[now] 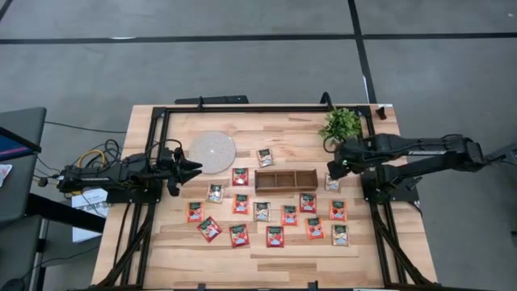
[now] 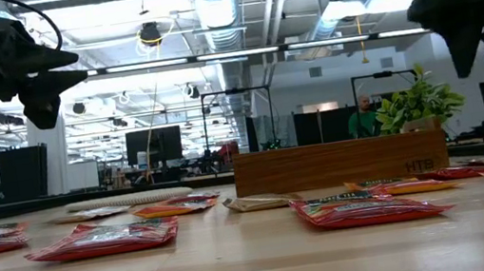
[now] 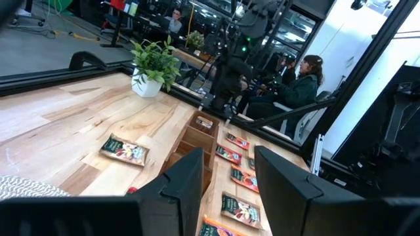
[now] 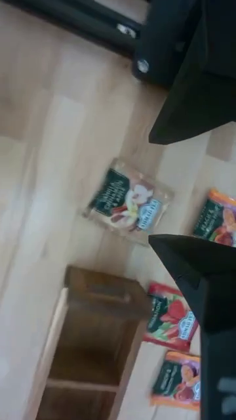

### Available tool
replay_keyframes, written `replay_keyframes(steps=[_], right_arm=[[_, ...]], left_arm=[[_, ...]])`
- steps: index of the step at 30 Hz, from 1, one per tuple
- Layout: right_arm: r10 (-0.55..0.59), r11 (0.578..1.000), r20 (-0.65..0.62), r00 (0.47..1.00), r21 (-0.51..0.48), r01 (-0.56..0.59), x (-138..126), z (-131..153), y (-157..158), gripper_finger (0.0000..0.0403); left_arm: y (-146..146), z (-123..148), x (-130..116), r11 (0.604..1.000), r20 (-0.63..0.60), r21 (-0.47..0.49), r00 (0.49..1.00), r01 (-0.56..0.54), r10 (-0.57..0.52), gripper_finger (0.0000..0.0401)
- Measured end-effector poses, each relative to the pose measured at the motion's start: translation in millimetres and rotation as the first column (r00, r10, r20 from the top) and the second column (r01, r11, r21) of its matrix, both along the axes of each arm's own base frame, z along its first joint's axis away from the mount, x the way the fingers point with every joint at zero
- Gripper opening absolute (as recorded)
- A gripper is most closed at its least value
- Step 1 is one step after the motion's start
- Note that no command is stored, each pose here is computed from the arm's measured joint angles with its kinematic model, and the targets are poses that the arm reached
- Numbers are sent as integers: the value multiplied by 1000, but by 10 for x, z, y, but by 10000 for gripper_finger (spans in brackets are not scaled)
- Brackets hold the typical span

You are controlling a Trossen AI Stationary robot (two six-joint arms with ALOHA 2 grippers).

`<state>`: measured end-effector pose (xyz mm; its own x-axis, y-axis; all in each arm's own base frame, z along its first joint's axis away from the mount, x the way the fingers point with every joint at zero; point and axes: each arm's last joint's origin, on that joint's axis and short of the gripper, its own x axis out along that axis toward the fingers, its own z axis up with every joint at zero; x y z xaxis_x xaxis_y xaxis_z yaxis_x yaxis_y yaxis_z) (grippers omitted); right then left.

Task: Pick & Place Tea
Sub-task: Put the yellow tea bag into the right section of the wooden organizer

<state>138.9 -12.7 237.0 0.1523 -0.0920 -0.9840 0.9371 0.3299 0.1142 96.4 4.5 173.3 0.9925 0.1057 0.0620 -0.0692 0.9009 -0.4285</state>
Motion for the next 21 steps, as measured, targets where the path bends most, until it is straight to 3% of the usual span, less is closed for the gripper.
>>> replay_keyframes(steps=[10,21], right_arm=[[-169,985,-181,969,11,174,307,-311,-22,228],[-319,947,-152,935,-2,323,608,-574,-75,225]], left_arm=[[0,6,0,1000,6,-1,1000,0,0,129],[0,8,-1,1000,7,0,1000,0,0,129]])
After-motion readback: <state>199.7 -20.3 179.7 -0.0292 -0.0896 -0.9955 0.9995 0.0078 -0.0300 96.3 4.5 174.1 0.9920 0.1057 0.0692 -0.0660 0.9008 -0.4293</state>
